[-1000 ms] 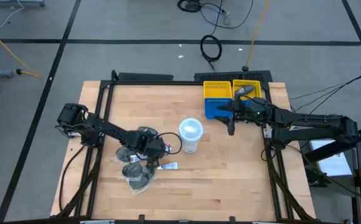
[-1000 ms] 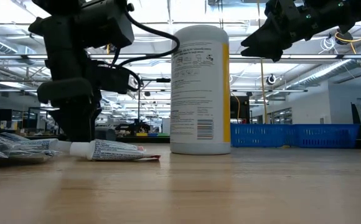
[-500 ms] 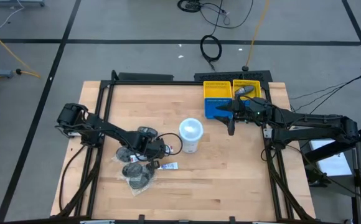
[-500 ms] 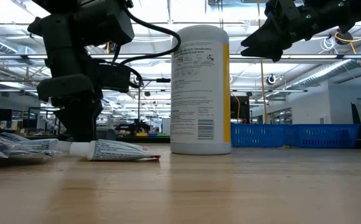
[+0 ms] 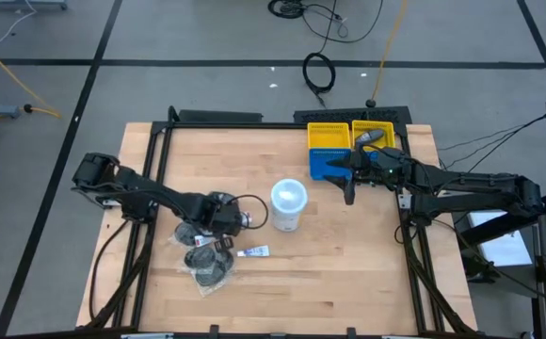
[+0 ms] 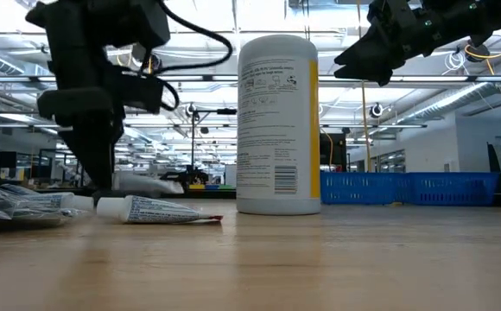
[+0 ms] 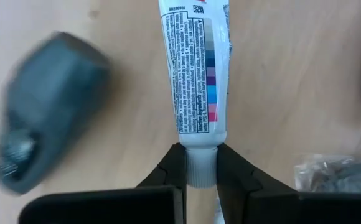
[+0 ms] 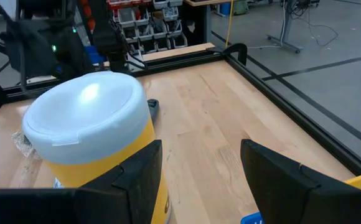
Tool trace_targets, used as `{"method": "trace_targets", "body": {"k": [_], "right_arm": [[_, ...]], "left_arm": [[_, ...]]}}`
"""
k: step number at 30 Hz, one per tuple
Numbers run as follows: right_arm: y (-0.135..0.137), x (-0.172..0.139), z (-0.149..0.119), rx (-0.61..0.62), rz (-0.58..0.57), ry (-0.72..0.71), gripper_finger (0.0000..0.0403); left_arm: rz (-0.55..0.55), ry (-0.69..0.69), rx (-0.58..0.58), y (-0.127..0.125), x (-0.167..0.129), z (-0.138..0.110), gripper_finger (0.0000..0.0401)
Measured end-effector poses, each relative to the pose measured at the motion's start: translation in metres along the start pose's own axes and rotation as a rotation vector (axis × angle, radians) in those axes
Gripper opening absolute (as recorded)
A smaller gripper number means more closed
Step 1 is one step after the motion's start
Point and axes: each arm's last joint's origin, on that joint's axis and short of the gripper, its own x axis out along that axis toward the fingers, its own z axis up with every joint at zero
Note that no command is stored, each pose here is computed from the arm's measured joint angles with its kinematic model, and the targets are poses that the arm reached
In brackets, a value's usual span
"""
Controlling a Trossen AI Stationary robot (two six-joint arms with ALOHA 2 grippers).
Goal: Pick & Place Travel size toiletries
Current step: Put the white toothpaste into the left yellow bin
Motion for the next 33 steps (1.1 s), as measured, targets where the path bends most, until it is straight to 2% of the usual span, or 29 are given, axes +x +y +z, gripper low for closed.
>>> {"method": "trace_targets", "body": {"k": [11, 25, 33], "right_arm": [[0.000, 0.000, 0.000, 0.000, 0.000, -0.002, 0.0210], [0.000, 0.000, 0.005, 0.000, 0.006, -0.052, 0.0210], [0.008, -0.002, 0.020, 0.042, 0.063, -0.213, 0.0210]], "left_arm": [[0.008, -0.309, -0.013, 0.008, -0.060, -0.003, 0.0041], [0.041, -0.893, -0.019, 0.024, -0.140, 0.004, 0.0045], [0.061, -1.138, 0.042, 0.022, -0.164, 0.018, 0.0041]]}}
